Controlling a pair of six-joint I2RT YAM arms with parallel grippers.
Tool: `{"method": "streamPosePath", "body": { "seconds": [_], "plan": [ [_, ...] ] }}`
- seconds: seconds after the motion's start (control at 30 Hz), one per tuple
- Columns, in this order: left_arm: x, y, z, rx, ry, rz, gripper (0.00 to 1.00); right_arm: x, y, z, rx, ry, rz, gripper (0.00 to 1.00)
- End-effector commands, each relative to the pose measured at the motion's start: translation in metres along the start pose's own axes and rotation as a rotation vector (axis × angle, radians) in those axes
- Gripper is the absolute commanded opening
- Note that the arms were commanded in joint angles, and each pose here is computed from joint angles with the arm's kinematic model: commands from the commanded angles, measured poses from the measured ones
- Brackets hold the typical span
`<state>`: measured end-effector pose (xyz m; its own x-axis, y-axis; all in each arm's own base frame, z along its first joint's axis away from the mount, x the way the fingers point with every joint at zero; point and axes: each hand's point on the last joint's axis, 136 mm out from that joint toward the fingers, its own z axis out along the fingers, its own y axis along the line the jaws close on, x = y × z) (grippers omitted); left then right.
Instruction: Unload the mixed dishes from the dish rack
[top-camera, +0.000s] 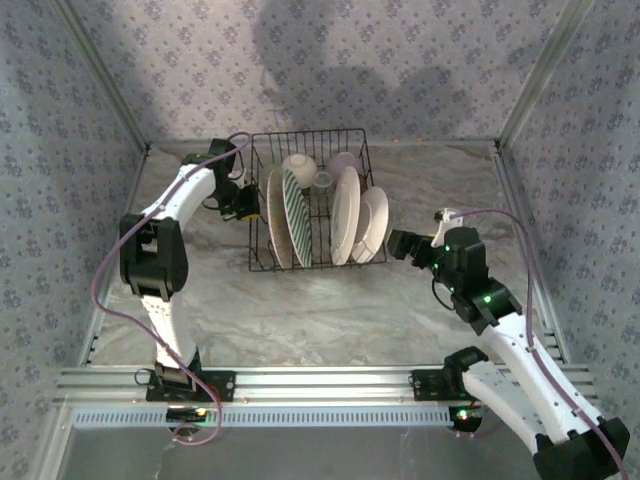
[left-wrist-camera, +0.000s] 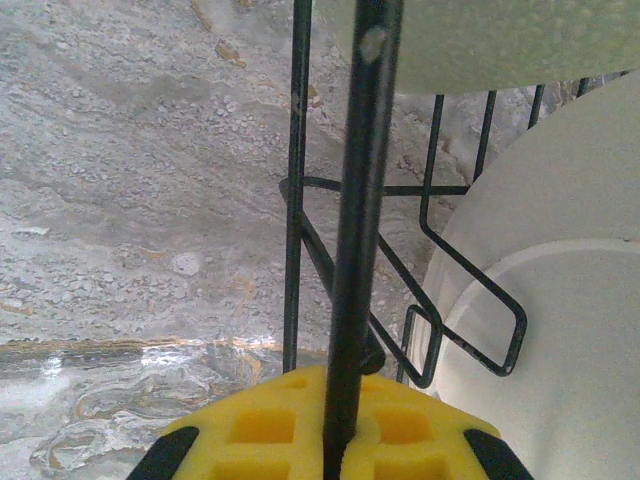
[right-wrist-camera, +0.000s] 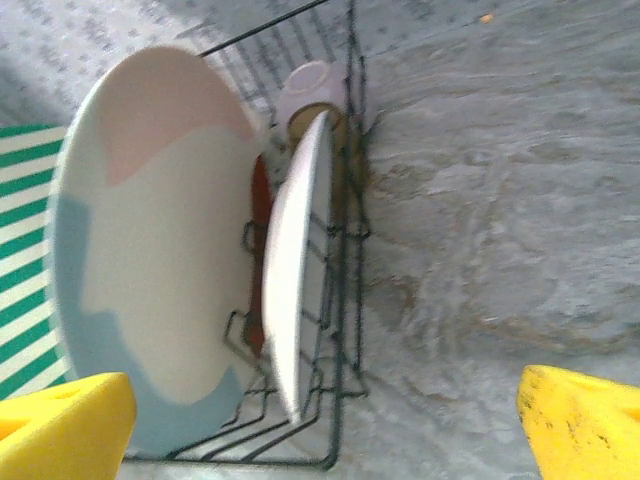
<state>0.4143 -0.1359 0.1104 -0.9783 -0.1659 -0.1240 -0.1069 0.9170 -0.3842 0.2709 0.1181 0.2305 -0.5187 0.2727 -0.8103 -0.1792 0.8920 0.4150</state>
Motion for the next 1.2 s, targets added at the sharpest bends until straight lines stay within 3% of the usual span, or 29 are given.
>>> {"method": "streamPosePath", "body": {
  "seconds": [0.0,0.13,0.2,0.33,0.43,0.63,0.7,0.83,0.97,1.17],
  "plan": [
    [-0.009,0.016,-0.005,-0.039,-0.036,-0.089,0.0,-0.009,0.045,-0.017,-0.171,-0.016,-0.075,1.0],
    [-0.008,0.015,-0.01,-0.04,-0.049,-0.086,0.0,0.007,0.084,-0.04,-0.377,0.031,-0.138,1.0],
    [-0.008,0.015,-0.014,-0.045,-0.06,-0.085,0.06,0.013,0.091,-0.049,-0.429,0.051,-0.141,1.0],
    [-0.007,0.017,-0.023,-0.063,-0.084,-0.088,0.2,0.017,0.094,-0.062,-0.475,0.055,-0.116,1.0],
    [-0.008,0.017,-0.037,-0.075,-0.125,-0.087,0.38,0.016,0.089,-0.066,-0.451,0.042,-0.106,1.0],
    [-0.008,0.015,-0.08,-0.108,-0.228,-0.072,0.66,0.014,0.077,-0.069,-0.404,0.023,-0.073,1.0],
    [-0.002,0.017,-0.1,-0.139,-0.275,-0.067,0.72,0.012,0.075,-0.069,-0.404,0.016,-0.05,1.0],
    [0.022,0.011,-0.144,-0.198,-0.39,-0.024,0.77,0.004,0.06,-0.068,-0.335,-0.004,0.029,1.0],
    [0.057,-0.017,-0.175,-0.227,-0.476,0.081,0.77,-0.005,0.065,-0.074,-0.389,-0.03,0.019,1.0],
    [0.096,-0.055,-0.18,-0.25,-0.52,0.205,0.75,-0.012,0.068,-0.078,-0.397,-0.043,0.001,1.0]
  ]
}}
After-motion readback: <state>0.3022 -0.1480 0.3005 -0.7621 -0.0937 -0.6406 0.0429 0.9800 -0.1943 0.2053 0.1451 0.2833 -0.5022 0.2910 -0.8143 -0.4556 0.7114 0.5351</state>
